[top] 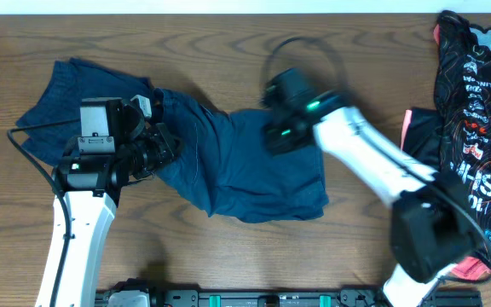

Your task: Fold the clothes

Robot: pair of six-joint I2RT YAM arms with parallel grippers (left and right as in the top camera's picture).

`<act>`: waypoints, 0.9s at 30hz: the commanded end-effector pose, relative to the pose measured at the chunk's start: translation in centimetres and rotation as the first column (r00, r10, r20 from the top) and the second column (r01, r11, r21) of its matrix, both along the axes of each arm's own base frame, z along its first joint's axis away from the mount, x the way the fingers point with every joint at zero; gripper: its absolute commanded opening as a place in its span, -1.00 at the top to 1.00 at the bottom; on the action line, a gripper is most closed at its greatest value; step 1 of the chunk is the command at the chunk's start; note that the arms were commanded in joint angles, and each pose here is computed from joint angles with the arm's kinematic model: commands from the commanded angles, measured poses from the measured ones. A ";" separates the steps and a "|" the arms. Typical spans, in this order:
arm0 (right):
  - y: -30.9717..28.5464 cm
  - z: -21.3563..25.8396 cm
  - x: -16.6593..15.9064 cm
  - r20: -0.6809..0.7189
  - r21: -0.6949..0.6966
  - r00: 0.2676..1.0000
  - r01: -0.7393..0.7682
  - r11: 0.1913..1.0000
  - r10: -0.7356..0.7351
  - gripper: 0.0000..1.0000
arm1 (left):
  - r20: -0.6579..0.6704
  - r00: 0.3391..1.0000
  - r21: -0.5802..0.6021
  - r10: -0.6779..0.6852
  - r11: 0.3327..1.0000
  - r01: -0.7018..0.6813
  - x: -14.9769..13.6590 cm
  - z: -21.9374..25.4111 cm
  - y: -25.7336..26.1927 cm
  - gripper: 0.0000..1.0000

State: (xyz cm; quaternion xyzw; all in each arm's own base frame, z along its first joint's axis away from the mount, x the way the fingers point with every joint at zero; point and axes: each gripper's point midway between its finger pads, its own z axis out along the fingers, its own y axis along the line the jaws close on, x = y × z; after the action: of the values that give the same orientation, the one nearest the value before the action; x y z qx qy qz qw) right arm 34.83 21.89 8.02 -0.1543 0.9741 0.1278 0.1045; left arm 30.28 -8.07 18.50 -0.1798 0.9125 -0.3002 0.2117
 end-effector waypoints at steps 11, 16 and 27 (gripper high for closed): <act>-7.6 -8.7 -2.6 -0.167 -0.200 0.982 0.059 0.978 -0.093 0.18 | 0.068 0.990 -0.022 -0.127 0.991 0.129 -0.4 1.6 -4.5 0.88; -7.6 -9.0 -2.9 -0.175 -0.204 0.979 0.064 0.977 -0.101 0.18 | 0.098 0.973 -0.057 -0.211 0.974 0.217 -0.8 2.1 -9.7 0.88; -9.8 -6.6 -1.9 -0.127 -0.253 0.956 0.227 0.940 -0.265 -0.14 | 0.186 0.923 -0.025 -0.337 0.938 0.347 -0.7 0.4 -19.7 -0.03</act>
State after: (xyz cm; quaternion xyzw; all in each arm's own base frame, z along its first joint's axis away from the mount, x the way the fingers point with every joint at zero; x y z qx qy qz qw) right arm 32.17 13.70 -0.11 -0.0741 0.9966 0.0350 0.0033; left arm 28.77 -27.43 19.27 0.0164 0.8957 -0.3862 0.2196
